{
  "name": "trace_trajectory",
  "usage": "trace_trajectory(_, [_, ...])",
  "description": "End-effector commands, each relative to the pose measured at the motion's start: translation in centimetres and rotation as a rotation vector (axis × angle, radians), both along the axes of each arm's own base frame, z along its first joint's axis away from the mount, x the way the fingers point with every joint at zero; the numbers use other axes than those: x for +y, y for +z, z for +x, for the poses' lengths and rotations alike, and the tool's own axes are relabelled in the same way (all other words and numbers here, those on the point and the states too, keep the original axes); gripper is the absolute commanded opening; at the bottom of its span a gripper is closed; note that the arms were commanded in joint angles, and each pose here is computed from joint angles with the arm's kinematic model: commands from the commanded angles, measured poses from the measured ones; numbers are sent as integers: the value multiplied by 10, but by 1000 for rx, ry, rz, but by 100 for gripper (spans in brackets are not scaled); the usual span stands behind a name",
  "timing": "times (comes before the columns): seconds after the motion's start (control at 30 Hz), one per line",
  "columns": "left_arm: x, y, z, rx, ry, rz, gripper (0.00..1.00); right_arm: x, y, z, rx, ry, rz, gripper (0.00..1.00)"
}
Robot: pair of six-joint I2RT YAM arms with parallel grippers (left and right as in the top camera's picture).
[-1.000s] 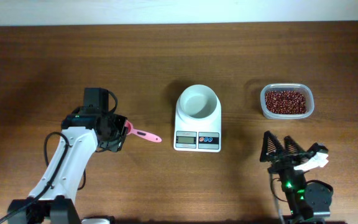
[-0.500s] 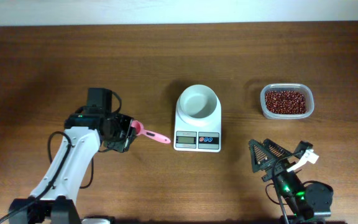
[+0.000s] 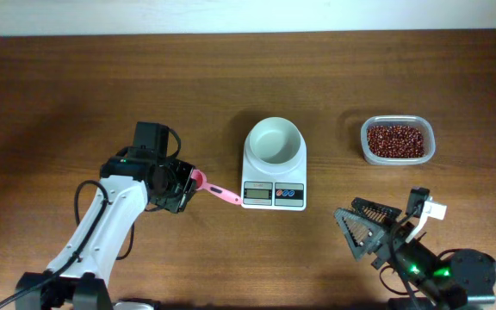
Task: Scoop and weigh 50g on scale
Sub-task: 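Bring the scoop toward the right gripper in front of the scale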
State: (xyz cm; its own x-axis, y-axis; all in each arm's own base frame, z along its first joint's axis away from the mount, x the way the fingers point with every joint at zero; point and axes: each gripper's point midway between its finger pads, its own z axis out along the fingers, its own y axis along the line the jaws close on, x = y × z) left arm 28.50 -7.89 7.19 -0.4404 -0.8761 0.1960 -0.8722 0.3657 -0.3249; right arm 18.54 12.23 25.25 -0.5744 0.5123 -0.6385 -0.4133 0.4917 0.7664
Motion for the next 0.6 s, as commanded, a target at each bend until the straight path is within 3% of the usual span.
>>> trace_trajectory(0.0, [1,2,-5,6,9,9,0,-4,9,4,-45,-31,-21,99])
trace_trajectory(0.17, [2,2,-5,8,10,13,0,4,-13,16,73,29,-34,99])
trace_trajectory(0.37, [0,0,-14,41,-3,16,0,32,-35,19,316,292,41,99])
trace_trajectory(0.57, [-17,0,-19,40,-65,18,0,58,-64,17,425,354,-12,99])
